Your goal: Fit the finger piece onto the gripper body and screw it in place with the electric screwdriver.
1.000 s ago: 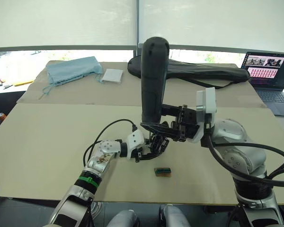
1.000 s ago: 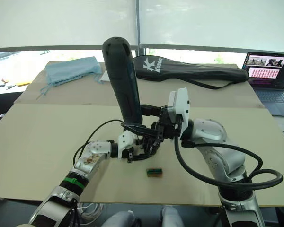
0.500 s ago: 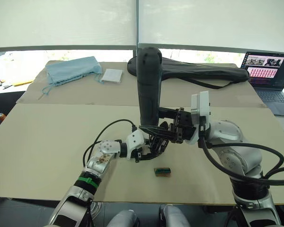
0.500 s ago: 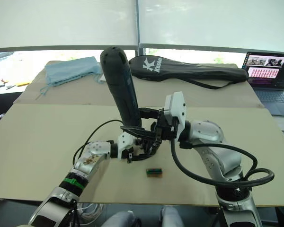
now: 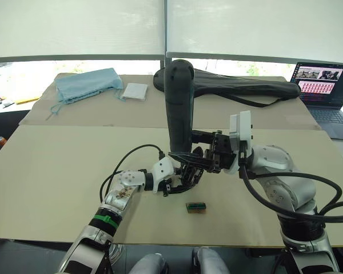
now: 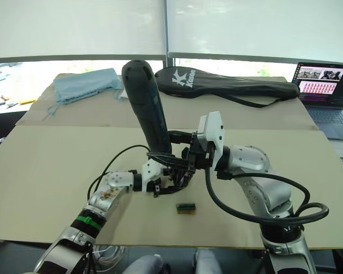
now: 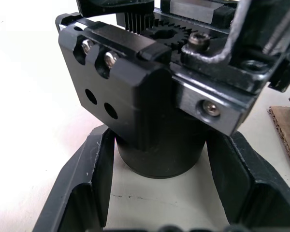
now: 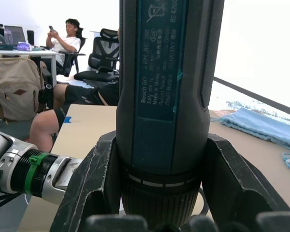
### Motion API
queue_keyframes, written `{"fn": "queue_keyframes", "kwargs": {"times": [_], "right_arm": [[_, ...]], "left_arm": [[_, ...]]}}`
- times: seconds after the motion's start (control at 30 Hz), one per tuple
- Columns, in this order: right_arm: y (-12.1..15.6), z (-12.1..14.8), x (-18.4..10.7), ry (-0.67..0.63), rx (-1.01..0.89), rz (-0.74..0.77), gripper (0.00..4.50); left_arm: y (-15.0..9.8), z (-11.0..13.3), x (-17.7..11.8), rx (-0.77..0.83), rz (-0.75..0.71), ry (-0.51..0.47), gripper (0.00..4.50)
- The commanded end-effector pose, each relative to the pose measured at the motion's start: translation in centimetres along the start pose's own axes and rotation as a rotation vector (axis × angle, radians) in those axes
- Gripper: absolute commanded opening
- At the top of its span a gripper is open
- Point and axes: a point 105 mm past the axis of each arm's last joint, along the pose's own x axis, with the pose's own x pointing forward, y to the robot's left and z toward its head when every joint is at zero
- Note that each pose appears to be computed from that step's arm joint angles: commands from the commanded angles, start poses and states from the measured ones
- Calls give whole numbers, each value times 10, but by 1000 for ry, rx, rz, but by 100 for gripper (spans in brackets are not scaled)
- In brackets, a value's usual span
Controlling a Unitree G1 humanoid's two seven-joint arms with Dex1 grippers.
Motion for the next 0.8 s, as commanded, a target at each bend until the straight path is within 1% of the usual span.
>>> {"fn": "queue_keyframes", "kwargs": {"times": [0.03,0.8], "right_arm": [[0,14,-2,-51,-61,-5,192],[1,6,-3,-29,-48,-18,192]], "left_arm": [[-12,-25,1,-67,-35,86,231],[-12,-25,2,-70,-36,84,231]]}}
